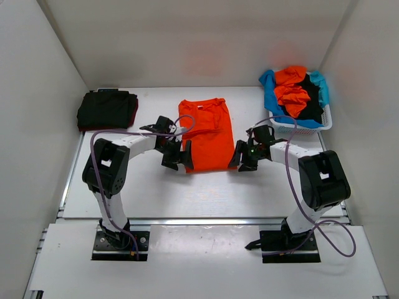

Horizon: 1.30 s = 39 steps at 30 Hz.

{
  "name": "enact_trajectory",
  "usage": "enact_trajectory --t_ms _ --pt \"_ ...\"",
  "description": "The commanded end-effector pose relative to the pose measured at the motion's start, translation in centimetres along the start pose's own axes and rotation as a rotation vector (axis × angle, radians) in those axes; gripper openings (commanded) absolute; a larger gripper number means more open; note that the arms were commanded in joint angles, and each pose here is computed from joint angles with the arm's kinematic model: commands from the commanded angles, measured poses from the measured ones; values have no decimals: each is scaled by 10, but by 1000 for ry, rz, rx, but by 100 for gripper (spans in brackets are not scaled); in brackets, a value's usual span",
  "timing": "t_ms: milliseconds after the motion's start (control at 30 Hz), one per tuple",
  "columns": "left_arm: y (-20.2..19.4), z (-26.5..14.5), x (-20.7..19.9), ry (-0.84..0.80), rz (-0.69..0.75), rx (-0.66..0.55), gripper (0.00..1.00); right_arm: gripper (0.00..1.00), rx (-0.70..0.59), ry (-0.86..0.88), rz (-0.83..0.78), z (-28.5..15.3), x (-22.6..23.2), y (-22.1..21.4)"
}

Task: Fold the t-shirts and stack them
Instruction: Grab one side of the 2/3 rectangular tshirt with both arms

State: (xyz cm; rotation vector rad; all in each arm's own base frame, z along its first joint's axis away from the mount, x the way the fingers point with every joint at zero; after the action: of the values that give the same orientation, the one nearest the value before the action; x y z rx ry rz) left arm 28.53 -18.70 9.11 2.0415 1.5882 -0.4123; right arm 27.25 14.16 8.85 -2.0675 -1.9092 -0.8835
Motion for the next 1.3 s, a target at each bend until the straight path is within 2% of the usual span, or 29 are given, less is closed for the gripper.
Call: enact_trajectory --t_ms 0,67,133,367,400,433,467,533,567,600,667,933,1267 --pt "2 13 -1 -7 6 -13 94 54 -79 85 0 0 11 12" --pt "1 17 -4 -21 0 -14 87 54 -79 96 11 8 8 14" --pt "1 21 -3 -40 -25 -12 72 54 -76 102 28 10 8 15" --pt "-6 36 0 -53 -63 37 52 47 -88 78 89 10 -6 10" --pt "-4 36 0 -57 -65 36 49 43 -94 100 103 9 -8 13" --pt "-3 38 2 -58 -68 39 43 35 -86 113 117 9 -10 11" --pt "-2 36 5 -59 -73 34 33 31 -76 109 131 10 -12 8" --pt "-1 37 8 -55 -81 36 19 16 -62 116 119 11 -10 7" --pt "2 34 10 -62 -81 25 13 4 -64 118 122 11 -10 8" --pt "1 33 9 -63 -74 31 8 0 -50 111 127 12 -11 4" --pt "-1 26 11 -65 -69 33 5 0 -35 110 133 11 -12 -1" --pt "-45 -11 9 -80 -44 148 4 0 -21 106 54 -19 14 -32" --pt "-93 -59 -10 -82 70 144 6 0 -26 143 34 -53 37 -90"
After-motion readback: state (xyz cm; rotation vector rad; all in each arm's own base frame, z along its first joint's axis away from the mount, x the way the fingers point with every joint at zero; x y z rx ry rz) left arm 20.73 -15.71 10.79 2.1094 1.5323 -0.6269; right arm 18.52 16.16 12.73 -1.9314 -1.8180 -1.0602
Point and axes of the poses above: each gripper's point midway between its finger pads, its own z axis out along the fingers, its own x axis along the line the jaws close on, y = z × x, the point moved 7 cm from there along -z, back along the fingers
